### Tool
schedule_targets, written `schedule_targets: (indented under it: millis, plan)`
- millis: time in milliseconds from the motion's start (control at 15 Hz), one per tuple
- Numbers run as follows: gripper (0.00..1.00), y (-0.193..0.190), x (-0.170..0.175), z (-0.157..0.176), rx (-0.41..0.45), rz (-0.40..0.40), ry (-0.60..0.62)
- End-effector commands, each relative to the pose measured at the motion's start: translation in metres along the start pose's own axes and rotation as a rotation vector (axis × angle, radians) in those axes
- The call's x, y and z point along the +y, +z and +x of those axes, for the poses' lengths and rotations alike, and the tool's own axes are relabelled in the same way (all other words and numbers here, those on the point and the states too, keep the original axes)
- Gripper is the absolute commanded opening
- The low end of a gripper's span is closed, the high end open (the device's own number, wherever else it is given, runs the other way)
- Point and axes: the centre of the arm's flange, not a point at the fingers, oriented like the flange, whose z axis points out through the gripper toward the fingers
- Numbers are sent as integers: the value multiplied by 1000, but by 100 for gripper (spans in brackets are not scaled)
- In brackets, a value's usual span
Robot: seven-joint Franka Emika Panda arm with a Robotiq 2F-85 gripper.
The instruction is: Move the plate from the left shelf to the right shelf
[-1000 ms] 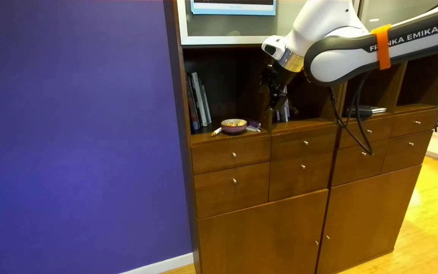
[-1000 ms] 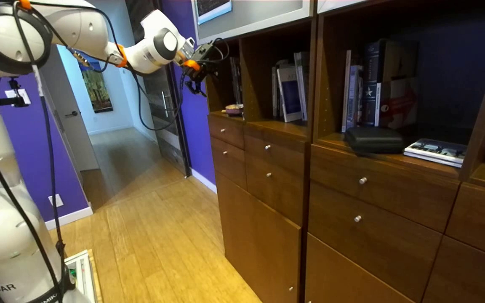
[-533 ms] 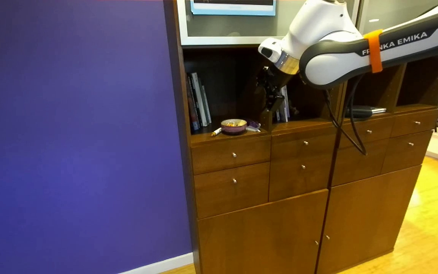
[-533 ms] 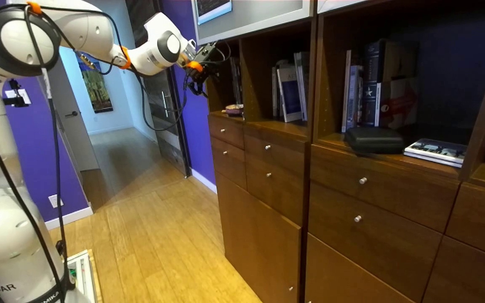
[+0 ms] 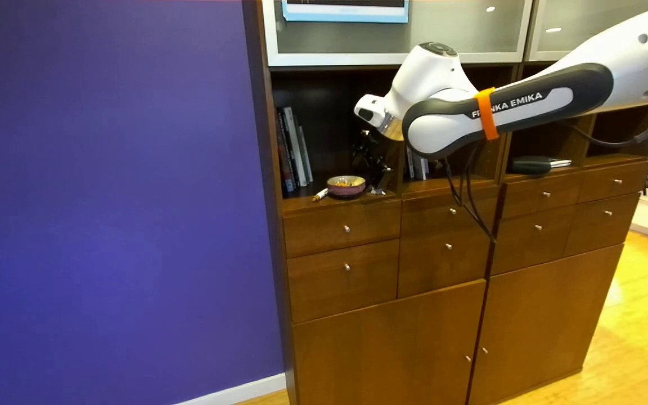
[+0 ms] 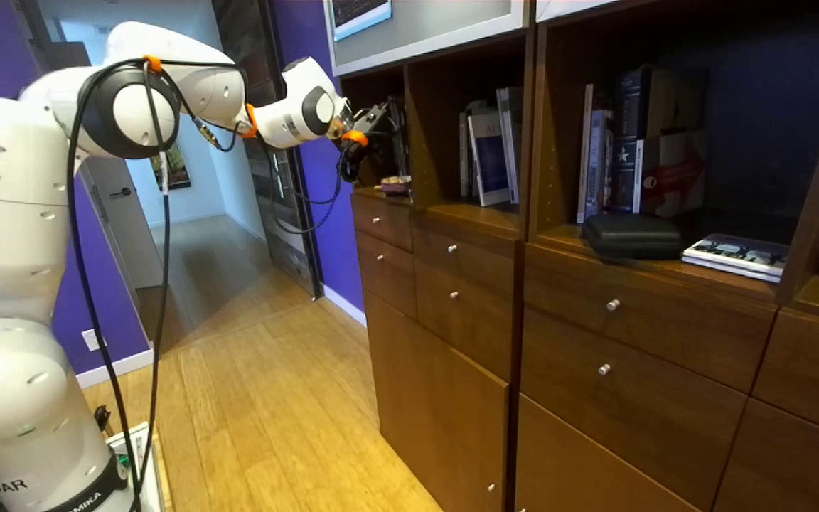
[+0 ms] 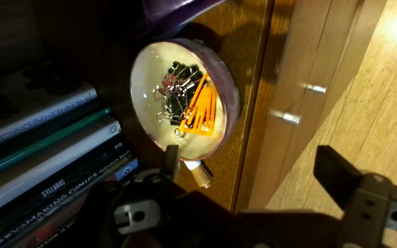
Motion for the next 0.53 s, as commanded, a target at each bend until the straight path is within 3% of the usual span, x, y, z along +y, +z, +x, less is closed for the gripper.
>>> schedule_targets:
  millis: [0,467]
  plan:
    - [100,21,24,0,54,26,-45]
    - [100,42,30,-11,79,56,-78]
